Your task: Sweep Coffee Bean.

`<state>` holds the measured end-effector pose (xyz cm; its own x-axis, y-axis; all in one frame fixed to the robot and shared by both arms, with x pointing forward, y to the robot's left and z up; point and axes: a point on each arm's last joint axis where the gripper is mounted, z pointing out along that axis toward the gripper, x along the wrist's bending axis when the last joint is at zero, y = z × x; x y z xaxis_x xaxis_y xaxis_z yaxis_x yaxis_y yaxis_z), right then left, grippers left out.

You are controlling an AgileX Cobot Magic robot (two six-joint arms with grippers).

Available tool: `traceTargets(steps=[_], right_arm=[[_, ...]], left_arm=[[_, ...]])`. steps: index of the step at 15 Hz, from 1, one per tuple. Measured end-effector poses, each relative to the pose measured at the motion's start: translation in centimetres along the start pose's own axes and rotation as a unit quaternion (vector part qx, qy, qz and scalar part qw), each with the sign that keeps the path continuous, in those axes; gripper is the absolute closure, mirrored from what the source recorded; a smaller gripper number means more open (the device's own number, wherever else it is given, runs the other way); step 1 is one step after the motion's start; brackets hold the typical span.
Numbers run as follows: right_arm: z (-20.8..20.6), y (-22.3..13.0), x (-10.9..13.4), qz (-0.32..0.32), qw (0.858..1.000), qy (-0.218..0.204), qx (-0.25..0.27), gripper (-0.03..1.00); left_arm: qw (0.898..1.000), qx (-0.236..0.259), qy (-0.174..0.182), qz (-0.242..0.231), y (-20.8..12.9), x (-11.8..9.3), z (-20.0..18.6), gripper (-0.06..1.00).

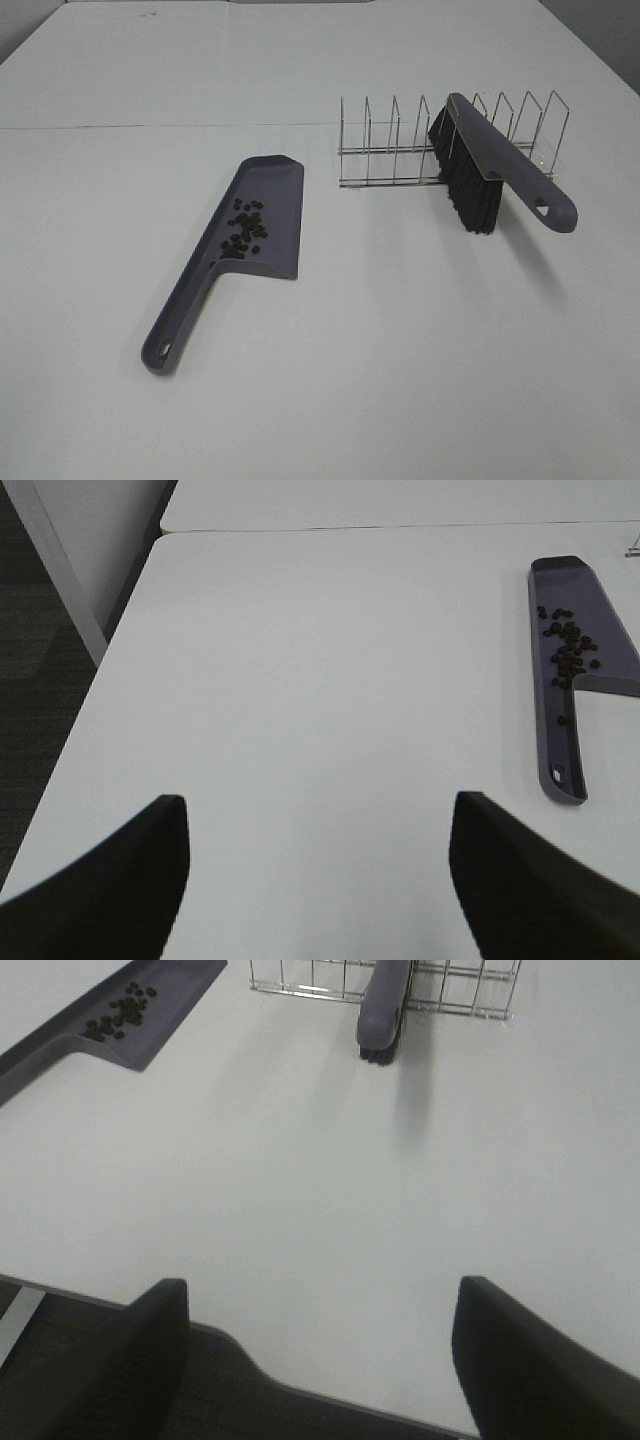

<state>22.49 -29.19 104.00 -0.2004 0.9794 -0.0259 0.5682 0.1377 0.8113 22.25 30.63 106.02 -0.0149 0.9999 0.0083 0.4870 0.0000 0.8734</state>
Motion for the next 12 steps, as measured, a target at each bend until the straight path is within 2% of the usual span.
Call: traceTargets(steps=[2,5,10,12], right_arm=[[0.65,0.44,-0.13,0.001,0.999,-0.005,-0.035,0.32],[0.90,0.30,-0.14,0.002,0.999,-0.005,-0.032,0.32],[0.90,0.30,-0.14,0.002,0.999,-0.005,-0.032,0.32],[0.90,0.30,-0.14,0.002,0.999,-0.005,-0.032,0.32]], left_arm=[[1.000,-0.013,-0.018,-0.005,-0.09,-0.35,0.74,0.28],[1.000,-0.018,-0.024,-0.001,-0.06,-0.47,0.84,0.28],[1.000,-0.020,-0.022,-0.002,-0.03,-0.48,0.83,0.28],[1.000,-0.020,-0.006,-0.011,-0.03,-0.51,0.83,0.28]])
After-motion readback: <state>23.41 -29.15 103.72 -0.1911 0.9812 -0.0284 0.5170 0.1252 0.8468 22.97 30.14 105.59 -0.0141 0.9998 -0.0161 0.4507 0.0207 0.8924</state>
